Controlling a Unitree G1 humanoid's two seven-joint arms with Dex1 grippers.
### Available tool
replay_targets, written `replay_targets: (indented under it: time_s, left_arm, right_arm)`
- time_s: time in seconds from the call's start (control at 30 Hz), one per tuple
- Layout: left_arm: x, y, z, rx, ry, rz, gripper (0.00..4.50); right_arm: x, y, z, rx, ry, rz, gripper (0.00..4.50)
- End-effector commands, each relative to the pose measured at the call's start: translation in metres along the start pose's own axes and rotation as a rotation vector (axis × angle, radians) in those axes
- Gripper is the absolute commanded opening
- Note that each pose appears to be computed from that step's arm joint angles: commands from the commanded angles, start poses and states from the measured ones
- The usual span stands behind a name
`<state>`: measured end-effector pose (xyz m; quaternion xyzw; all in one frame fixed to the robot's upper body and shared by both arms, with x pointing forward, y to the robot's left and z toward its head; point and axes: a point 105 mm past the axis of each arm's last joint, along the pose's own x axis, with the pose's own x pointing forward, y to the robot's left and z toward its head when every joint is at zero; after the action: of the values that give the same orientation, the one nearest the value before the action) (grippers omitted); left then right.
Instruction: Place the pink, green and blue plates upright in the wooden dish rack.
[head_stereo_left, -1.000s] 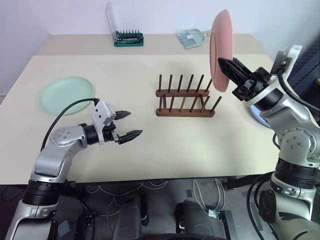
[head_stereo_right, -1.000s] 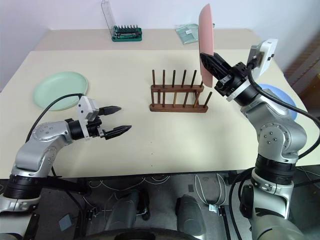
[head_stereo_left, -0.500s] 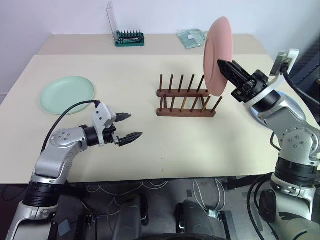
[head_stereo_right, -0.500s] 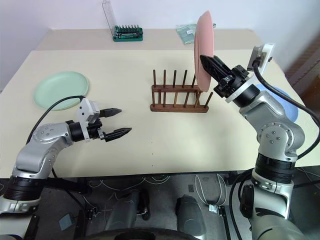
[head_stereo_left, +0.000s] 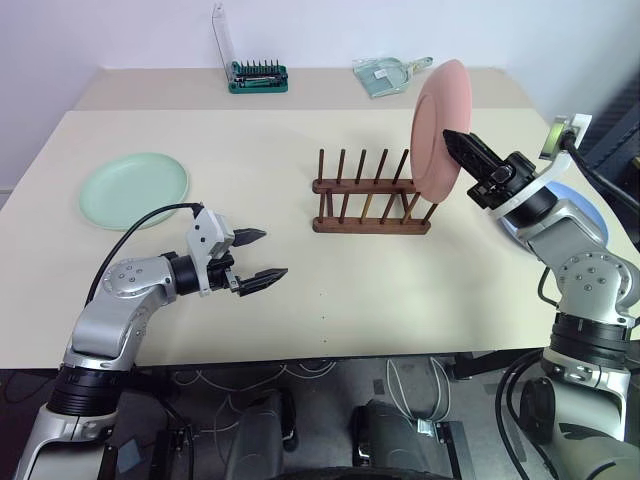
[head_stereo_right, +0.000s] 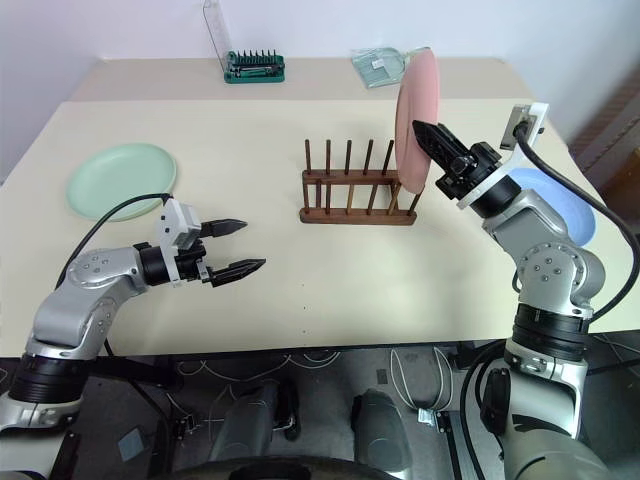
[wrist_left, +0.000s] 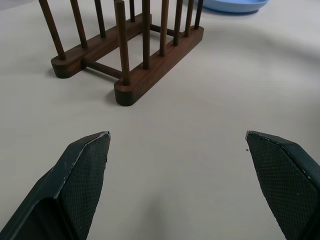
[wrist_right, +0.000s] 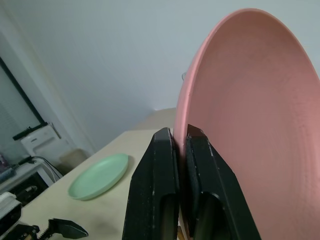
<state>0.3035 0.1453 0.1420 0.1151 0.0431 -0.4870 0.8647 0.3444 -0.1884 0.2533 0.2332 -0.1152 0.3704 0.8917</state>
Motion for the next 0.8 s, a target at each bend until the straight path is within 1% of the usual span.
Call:
replay_targets:
  time_s: [0.03, 0.23, 0.33, 0.37, 0.43, 0.47, 0.5, 0.57, 0.67, 0.73, 0.8]
  left_arm:
    - [0.000, -0.004, 0.006, 0.030, -0.020, -0.015, 4.46]
    - [0.002, -0.005, 0.005, 0.029, -0.019, -0.016, 4.46]
    - [0.002, -0.005, 0.004, 0.029, -0.018, -0.013, 4.50]
    - [0.002, -0.005, 0.004, 0.029, -0.018, -0.012, 4.50]
    - [0.001, -0.005, 0.004, 0.029, -0.017, -0.011, 4.50]
    - [0.001, -0.005, 0.004, 0.028, -0.017, -0.010, 4.50]
    - [0.001, -0.004, 0.003, 0.028, -0.016, -0.009, 4.50]
    - [0.001, -0.004, 0.003, 0.029, -0.015, -0.002, 4.50]
    - [0.001, -0.002, 0.003, 0.029, -0.016, 0.010, 4.50]
    - [-0.001, 0.004, 0.006, 0.019, -0.041, 0.044, 4.50]
    - [-0.005, 0.017, 0.011, 0.033, -0.068, 0.123, 4.50]
  right_arm:
    - [-0.002, 0.003, 0.018, 0.006, -0.065, 0.034, 0.00]
    - [-0.002, -0.006, 0.011, 0.028, -0.039, 0.005, 0.00]
    - [-0.001, -0.008, 0.012, 0.032, -0.046, -0.001, 1.01]
    - [-0.001, -0.009, 0.012, 0.033, -0.049, -0.005, 1.43]
    - [-0.001, -0.010, 0.013, 0.025, -0.051, -0.013, 2.50]
    - [-0.001, -0.011, 0.014, 0.019, -0.053, -0.017, 2.92]
    - [0.000, -0.011, 0.015, 0.009, -0.054, -0.025, 3.48]
    - [0.000, -0.015, 0.019, -0.027, -0.061, -0.052, 4.45]
    - [-0.001, -0.019, 0.028, -0.081, -0.082, -0.090, 4.45]
    - [-0.003, -0.024, 0.047, -0.148, -0.135, -0.141, 4.45]
    - [-0.005, -0.022, 0.062, -0.311, -0.129, -0.178, 4.45]
